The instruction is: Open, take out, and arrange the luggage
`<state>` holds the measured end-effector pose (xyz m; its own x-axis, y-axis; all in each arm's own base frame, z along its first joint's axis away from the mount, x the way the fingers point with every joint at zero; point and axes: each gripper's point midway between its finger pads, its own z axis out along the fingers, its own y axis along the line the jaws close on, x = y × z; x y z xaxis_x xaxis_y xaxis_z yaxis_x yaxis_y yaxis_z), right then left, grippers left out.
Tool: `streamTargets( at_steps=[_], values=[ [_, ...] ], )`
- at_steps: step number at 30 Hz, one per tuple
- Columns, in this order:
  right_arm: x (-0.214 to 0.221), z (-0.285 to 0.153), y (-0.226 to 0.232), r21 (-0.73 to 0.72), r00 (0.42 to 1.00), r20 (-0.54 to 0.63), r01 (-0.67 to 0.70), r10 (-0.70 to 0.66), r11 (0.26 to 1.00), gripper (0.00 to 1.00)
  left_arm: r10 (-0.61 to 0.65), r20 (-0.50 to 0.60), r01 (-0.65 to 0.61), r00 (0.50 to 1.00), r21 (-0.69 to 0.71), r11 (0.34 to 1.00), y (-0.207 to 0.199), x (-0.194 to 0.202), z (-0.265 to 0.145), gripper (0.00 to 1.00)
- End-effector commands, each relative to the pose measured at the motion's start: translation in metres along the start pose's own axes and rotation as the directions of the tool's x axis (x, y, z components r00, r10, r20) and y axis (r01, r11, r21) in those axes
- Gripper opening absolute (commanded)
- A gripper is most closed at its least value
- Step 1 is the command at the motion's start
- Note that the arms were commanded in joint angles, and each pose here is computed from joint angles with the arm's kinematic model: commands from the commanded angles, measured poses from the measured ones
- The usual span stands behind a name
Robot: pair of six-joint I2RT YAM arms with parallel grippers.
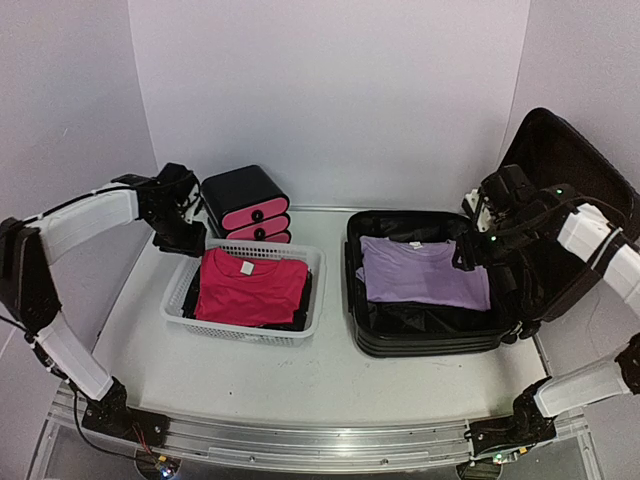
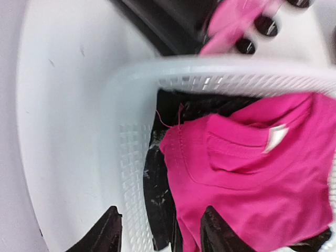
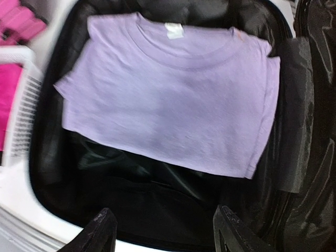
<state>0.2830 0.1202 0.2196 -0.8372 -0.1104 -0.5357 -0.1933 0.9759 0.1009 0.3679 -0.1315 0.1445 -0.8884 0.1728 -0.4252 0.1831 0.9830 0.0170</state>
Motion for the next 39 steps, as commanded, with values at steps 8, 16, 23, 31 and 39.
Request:
streamTargets(
  at_steps=[8,16,23,31,39],
  values=[
    [-0.010,0.074,0.063,0.104,0.921,-0.205,0.356,-0.330,0.929,0.68,-0.198,0.270,-0.003,0.942,0.599,0.801,-0.082,-0.028,-0.144,0.71],
    [-0.010,0.121,0.124,-0.085,0.879,-0.196,0.427,-0.435,0.900,0.64,-0.203,0.174,-0.011,0.963,0.785,0.620,-0.138,-0.013,-0.144,0.74],
    [-0.009,0.146,0.131,-0.097,0.884,-0.186,0.418,-0.429,0.903,0.59,-0.156,0.143,-0.018,0.977,0.792,0.611,-0.162,0.000,-0.130,0.74],
    [0.003,0.137,0.130,-0.182,0.711,-0.120,0.670,-0.693,0.719,0.63,-0.130,0.124,-0.018,0.984,0.789,0.615,-0.166,0.008,-0.119,0.74],
    [0.013,0.140,0.138,-0.274,0.542,0.007,0.809,-0.840,0.520,0.72,-0.119,0.119,-0.023,0.986,0.795,0.606,-0.171,0.009,-0.116,0.74]
  ],
)
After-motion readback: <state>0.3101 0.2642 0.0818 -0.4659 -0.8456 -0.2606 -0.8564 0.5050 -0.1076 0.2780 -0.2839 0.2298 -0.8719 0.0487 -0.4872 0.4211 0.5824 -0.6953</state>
